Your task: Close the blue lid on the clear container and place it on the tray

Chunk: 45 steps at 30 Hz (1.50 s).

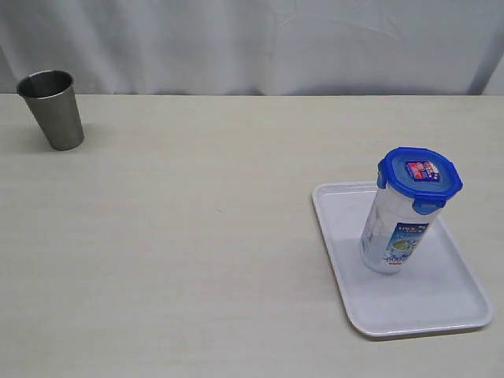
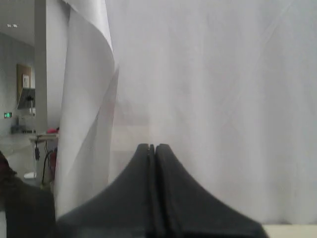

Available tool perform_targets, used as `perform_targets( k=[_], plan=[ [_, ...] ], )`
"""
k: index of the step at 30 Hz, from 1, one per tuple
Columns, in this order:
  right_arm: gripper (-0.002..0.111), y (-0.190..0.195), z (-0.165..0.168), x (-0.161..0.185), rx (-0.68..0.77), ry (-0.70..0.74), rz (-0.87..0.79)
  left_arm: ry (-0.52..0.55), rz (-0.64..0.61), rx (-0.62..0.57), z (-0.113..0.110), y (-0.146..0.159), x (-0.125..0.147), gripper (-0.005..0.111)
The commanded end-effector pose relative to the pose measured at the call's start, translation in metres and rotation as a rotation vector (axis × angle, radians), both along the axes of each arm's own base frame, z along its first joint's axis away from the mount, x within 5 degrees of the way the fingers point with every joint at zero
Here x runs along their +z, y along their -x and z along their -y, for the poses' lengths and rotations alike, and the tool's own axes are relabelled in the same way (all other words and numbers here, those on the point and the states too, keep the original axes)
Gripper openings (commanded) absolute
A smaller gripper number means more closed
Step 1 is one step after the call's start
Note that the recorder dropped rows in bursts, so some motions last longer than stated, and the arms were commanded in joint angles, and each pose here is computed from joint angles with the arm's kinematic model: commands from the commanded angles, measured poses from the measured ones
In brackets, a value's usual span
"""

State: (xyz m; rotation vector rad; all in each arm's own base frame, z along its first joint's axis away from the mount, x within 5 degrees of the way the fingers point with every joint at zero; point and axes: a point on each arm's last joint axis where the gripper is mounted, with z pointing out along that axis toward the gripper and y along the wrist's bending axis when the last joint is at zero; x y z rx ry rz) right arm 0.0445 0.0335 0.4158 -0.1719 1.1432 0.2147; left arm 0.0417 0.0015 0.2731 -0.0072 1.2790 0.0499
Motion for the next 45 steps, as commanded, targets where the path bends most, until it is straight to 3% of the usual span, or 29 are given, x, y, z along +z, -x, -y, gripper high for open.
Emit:
perform_targets(
  k=[1, 4, 7, 12, 20, 45],
  plan=[
    [0.004, -0.001, 0.0, -0.001, -0.008, 0.0, -0.005, 0.003, -0.125, 0.002, 0.0, -0.011, -0.042, 0.0],
    [0.004, -0.001, 0.0, -0.001, -0.008, 0.0, -0.005, 0.005, -0.175, 0.002, -0.001, -0.014, -0.057, 0.0],
    [0.004, -0.001, 0.0, -0.001, -0.008, 0.0, -0.005, 0.012, -0.383, 0.0, 0.0, -0.014, -0.076, 0.0],
    [0.004, -0.001, 0.0, -0.001, -0.01, 0.002, -0.006, 0.016, -0.508, -0.001, 0.0, -0.013, -0.087, 0.0],
    [0.004, -0.001, 0.0, -0.001, -0.01, 0.002, -0.006, -0.086, -0.517, 0.01, -0.001, -0.013, -0.088, 0.0],
    [0.004, -0.001, 0.0, -0.001, -0.01, 0.002, -0.006, -0.086, -0.517, 0.01, -0.001, -0.013, -0.088, 0.0]
  ],
)
